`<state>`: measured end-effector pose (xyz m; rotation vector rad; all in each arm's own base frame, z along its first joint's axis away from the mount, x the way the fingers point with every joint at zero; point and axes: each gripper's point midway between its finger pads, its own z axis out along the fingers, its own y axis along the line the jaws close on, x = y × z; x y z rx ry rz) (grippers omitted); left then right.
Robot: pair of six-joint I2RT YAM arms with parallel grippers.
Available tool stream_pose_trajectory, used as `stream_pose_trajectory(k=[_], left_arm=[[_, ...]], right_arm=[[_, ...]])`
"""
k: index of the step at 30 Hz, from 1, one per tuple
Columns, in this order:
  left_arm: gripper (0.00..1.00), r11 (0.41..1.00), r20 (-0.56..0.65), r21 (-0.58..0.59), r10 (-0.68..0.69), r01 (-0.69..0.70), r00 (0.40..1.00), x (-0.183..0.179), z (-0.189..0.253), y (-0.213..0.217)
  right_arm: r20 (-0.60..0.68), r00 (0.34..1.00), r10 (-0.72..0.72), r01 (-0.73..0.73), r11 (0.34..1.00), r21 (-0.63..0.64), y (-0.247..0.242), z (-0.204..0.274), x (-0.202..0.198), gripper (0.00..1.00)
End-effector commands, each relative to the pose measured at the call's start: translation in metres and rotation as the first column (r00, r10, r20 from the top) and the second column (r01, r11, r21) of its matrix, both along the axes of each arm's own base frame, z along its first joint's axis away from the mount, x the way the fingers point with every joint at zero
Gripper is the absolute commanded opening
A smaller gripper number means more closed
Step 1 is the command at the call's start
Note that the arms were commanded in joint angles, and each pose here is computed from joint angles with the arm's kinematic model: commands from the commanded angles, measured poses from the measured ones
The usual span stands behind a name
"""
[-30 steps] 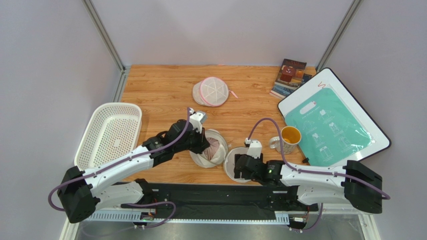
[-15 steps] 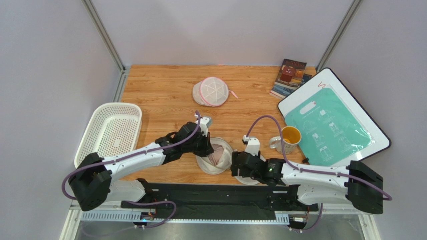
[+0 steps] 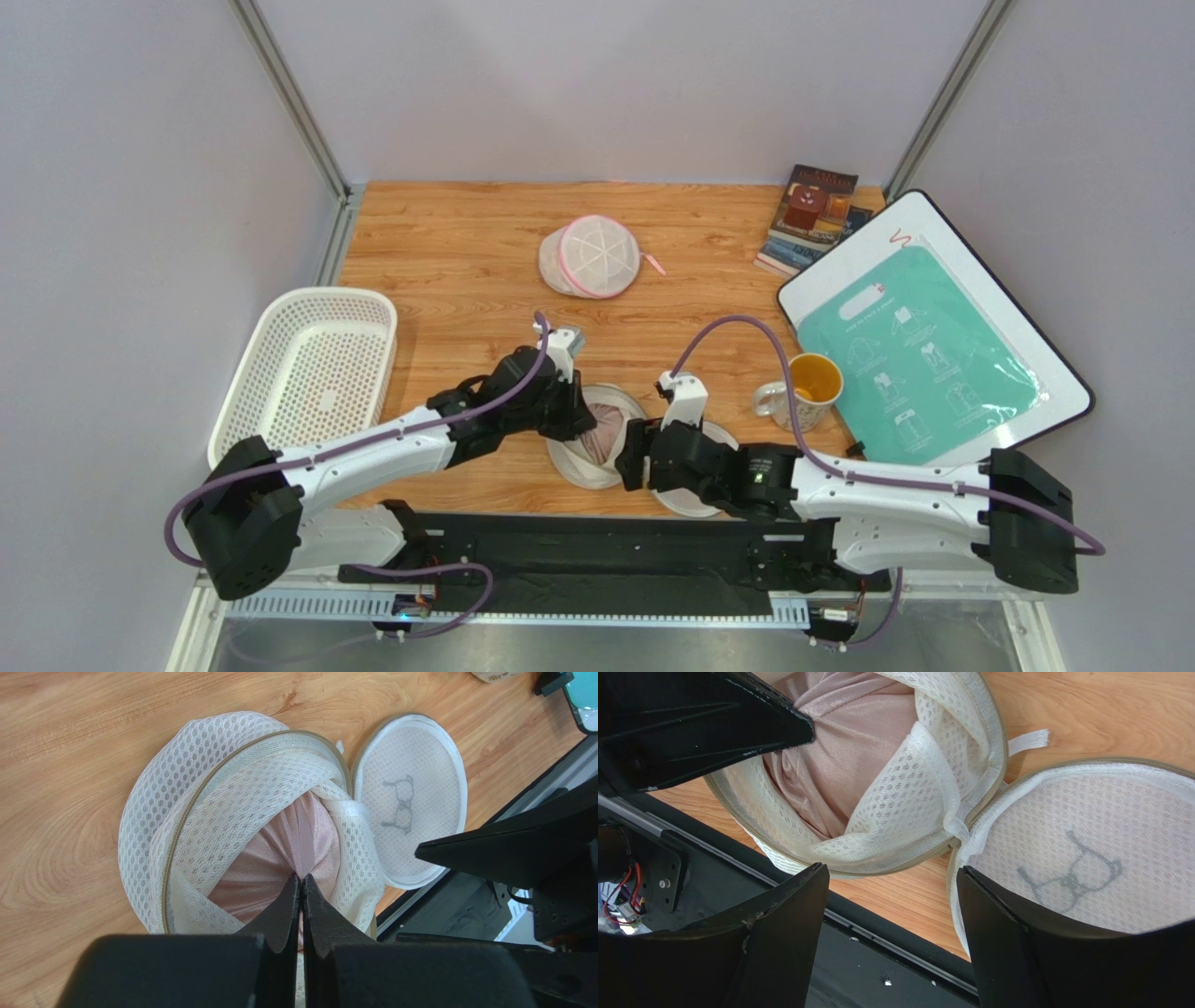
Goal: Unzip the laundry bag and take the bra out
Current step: Pick up the bra from the laundry bag.
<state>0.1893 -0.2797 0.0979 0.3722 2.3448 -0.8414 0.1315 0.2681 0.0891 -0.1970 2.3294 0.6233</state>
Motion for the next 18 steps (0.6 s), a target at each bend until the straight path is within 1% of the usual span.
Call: stream_pose_trajectory(k=[1,2,4,7,8,9,10,11,13,14,16,17,18], left_arm=[[0.00,0.998,0.037,-0.063,0.016,-0.014,0.999,0.003,0.019,-0.005],[0.00,0.998,0.037,-0.067,0.013,-0.010,0.999,0.003,0.020,-0.005],[0.00,0.997,0.033,-0.078,0.012,-0.010,0.999,0.003,0.021,-0.007],[0.00,0.994,0.022,-0.107,0.003,0.000,1.000,0.000,0.023,-0.010],[0.00,0.993,0.026,-0.118,0.002,0.001,1.000,0.000,0.025,-0.011],[0.00,0.993,0.016,-0.120,0.008,-0.006,1.000,-0.002,0.023,-0.010],[0.00,0.992,0.011,-0.125,0.008,-0.007,1.000,-0.003,0.023,-0.010],[0.00,0.988,0.029,-0.154,0.010,-0.006,1.000,0.000,0.029,-0.014],[0.00,0.985,0.027,-0.172,0.020,-0.015,0.999,-0.001,0.032,-0.014],[0.00,0.982,0.026,-0.188,0.027,-0.022,0.999,0.001,0.035,-0.015],[0.00,0.977,0.030,-0.210,0.034,-0.027,0.999,0.000,0.041,-0.016],[0.00,0.974,0.030,-0.226,0.039,-0.032,0.999,0.000,0.044,-0.017],[0.00,0.972,0.034,-0.234,0.044,-0.035,0.998,0.001,0.047,-0.016]], right_arm=[[0.049,0.998,0.039,-0.043,0.996,0.077,0.034,0.020,0.008,0.73],[0.041,0.998,0.045,-0.047,0.998,0.050,0.036,0.012,0.008,0.73],[0.043,0.997,0.056,-0.058,0.997,0.046,0.045,0.012,0.010,0.73],[0.035,0.997,0.067,-0.068,0.998,0.006,0.052,0.003,0.012,0.66],[0.021,0.997,0.070,-0.069,0.997,-0.028,0.052,-0.007,0.012,0.61],[0.019,0.997,0.069,-0.068,0.997,-0.030,0.055,-0.006,0.013,0.58],[0.001,0.997,0.074,-0.074,0.996,-0.055,0.056,-0.016,0.011,0.55],[-0.007,0.997,0.081,-0.081,0.995,-0.060,0.058,-0.018,0.010,0.48],[-0.029,0.995,0.093,-0.095,0.993,-0.075,0.061,-0.027,0.007,0.40],[-0.035,0.995,0.090,-0.093,0.993,-0.078,0.062,-0.030,0.006,0.33],[-0.050,0.995,0.087,-0.091,0.991,-0.095,0.061,-0.037,0.004,0.25],[-0.065,0.995,0.078,-0.085,0.990,-0.110,0.059,-0.044,0.003,0.19],[-0.071,0.995,0.075,-0.083,0.990,-0.117,0.058,-0.048,0.002,0.18]])
